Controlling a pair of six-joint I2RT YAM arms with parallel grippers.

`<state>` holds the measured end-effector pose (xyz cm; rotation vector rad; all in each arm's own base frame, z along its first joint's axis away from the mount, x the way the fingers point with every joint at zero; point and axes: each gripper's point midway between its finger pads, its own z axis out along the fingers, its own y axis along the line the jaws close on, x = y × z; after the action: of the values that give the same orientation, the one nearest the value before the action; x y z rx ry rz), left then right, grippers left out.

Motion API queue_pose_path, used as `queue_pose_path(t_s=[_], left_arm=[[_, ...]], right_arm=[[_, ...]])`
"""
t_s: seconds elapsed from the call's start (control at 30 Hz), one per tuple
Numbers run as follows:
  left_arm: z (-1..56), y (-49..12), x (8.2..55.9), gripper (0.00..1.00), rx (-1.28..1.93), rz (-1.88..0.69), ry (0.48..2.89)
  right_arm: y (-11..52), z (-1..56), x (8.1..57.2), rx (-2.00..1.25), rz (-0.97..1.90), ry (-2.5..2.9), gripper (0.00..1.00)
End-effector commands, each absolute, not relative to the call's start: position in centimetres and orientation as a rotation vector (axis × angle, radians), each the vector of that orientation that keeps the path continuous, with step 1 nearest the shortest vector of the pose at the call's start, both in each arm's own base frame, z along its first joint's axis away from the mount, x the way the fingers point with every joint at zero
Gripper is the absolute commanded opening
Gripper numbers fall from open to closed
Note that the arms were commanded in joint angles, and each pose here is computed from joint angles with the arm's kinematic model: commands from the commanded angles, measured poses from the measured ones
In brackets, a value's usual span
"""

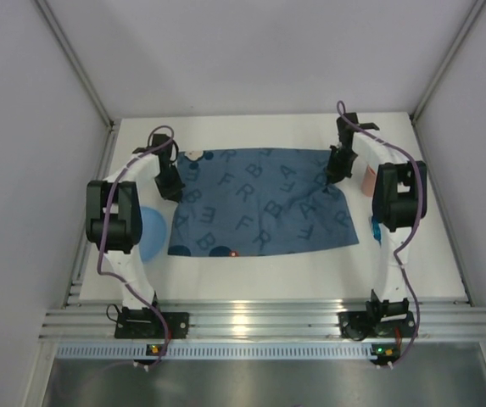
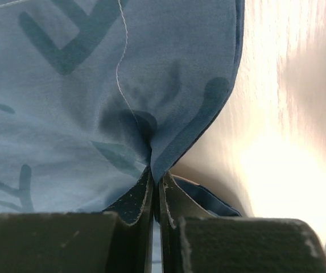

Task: Set the dinner table for one person

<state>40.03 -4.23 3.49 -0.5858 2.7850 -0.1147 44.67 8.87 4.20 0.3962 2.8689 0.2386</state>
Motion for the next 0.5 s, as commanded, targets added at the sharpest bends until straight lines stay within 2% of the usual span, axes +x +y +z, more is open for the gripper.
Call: queue_pose_path(t_s=[0.0, 0.13, 0.17, 0.2, 0.27, 0.3, 0.33, 0.37, 0.4, 0.43, 0.47], left_arm=[[5.3, -3.5, 39.1, 0.00, -0.604, -0.084, 2.741], [6.0, -3.5, 38.3, 0.00, -0.600, -0.086, 2.734], [6.3, -3.5, 37.9, 0.00, -0.599, -0.087, 2.731], [6.4, -3.5, 37.7, 0.00, -0.597, -0.086, 2.728], [6.6, -3.4, 37.0, 0.00, -0.602, -0.082, 2.725], [6.7, -3.4, 36.8, 0.00, -0.603, -0.087, 2.722], [6.7, -3.5, 36.7, 0.00, -0.595, -0.091, 2.720], [6.9, -3.6, 36.6, 0.07, -0.594, -0.094, 2.714], [7.3, -3.7, 36.5, 0.20, -0.592, -0.099, 2.702], [7.6, -3.9, 36.6, 0.40, -0.587, -0.108, 2.692], [8.0, -4.0, 36.7, 0.68, -0.586, -0.110, 2.679]], right_arm=[[8.0, 5.7, 43.2, 0.370, 0.153, 2.882, 0.00], [7.5, 5.1, 41.3, 0.361, 0.081, 2.933, 0.04], [7.1, 5.2, 41.1, 0.364, 0.049, 2.931, 0.08], [7.1, 5.7, 41.1, 0.348, 0.061, 2.916, 0.26], [7.4, 5.7, 40.7, 0.333, 0.074, 2.911, 0.51], [7.9, 6.5, 40.9, 0.314, 0.121, 2.887, 0.68], [8.5, 7.0, 41.0, 0.297, 0.142, 2.875, 0.76], [8.9, 7.6, 41.2, 0.284, 0.153, 2.862, 0.79], [9.3, 8.9, 41.5, 0.262, 0.169, 2.830, 0.84], [10.2, 10.2, 41.9, 0.226, 0.190, 2.796, 0.86], [10.7, 11.4, 42.3, 0.199, 0.207, 2.766, 0.86]])
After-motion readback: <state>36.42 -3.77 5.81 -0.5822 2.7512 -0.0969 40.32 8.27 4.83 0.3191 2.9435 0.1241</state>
